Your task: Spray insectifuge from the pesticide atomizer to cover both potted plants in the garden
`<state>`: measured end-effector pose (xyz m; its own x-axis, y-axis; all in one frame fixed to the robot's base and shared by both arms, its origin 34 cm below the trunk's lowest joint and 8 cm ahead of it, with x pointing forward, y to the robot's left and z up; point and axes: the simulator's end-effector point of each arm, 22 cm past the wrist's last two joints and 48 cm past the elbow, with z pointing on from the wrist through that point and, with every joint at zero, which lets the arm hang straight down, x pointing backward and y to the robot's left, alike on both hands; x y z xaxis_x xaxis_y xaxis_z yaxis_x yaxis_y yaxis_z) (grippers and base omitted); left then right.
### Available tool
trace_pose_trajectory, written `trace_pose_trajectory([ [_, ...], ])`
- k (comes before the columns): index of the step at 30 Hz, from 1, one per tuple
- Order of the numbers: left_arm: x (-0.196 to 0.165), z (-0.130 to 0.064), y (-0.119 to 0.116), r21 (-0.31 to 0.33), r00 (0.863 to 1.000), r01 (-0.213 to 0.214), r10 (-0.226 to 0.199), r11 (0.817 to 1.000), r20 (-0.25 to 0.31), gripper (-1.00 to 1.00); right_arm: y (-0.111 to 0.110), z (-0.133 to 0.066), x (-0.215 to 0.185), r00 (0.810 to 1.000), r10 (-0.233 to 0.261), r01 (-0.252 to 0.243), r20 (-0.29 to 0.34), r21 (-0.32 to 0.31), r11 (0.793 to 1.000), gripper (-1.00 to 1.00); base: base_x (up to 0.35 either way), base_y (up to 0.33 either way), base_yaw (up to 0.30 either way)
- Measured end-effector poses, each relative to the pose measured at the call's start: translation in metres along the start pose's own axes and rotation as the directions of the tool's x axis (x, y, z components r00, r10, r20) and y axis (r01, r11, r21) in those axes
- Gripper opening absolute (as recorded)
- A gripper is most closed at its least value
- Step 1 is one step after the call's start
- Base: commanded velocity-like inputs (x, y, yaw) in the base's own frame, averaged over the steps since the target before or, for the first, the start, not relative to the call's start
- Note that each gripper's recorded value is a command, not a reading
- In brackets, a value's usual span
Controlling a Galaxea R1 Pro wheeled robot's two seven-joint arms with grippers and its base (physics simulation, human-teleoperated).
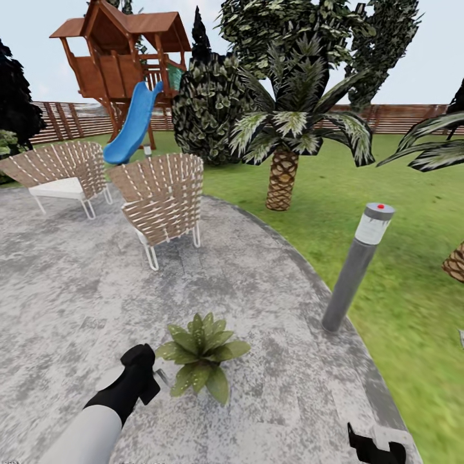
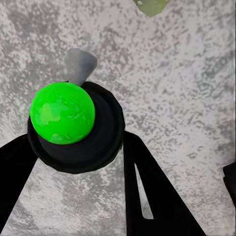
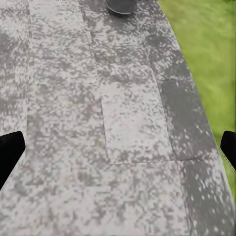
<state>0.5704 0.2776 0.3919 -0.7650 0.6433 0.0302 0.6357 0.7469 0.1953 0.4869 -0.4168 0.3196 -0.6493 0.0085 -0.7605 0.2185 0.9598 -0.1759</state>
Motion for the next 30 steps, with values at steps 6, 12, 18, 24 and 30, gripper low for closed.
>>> trace_pose_trajectory([
  [6,-0.0098,-0.0010,-0.0090,0.046,0.999,0.028,-0.030,0.999,0.039,-1.00,0.0003,0.0002,0.0000,1.000,-0.001,0.001,0.000,-0.001,1.000,1.00,-0.152,-0.230,0.265],
  [12,-0.0099,-0.0012,-0.0081,0.046,0.999,0.029,-0.031,0.999,0.040,-1.00,0.0004,0.0001,0.0003,1.000,-0.001,0.001,-0.001,-0.001,1.000,1.00,-0.205,-0.207,0.277],
  [18,-0.0099,-0.0014,-0.0078,0.044,0.999,0.028,-0.030,0.999,0.040,-1.00,0.0001,-0.0001,0.0002,1.000,-0.001,0.001,0.000,-0.001,1.000,1.00,-0.066,-0.255,0.128],
  [24,-0.0099,-0.0015,-0.0078,0.044,0.999,0.028,-0.029,0.999,0.040,-1.00,-0.0003,-0.0001,0.0000,1.000,-0.001,0.001,0.000,0.001,1.000,1.00,0.063,-0.273,0.004],
  [30,-0.0089,-0.0014,-0.0062,0.040,0.999,0.027,-0.028,0.999,0.038,-1.00,0.0000,-0.0002,0.0000,1.000,-0.001,0.001,0.000,0.000,1.000,1.00,0.139,-0.271,0.000],
])
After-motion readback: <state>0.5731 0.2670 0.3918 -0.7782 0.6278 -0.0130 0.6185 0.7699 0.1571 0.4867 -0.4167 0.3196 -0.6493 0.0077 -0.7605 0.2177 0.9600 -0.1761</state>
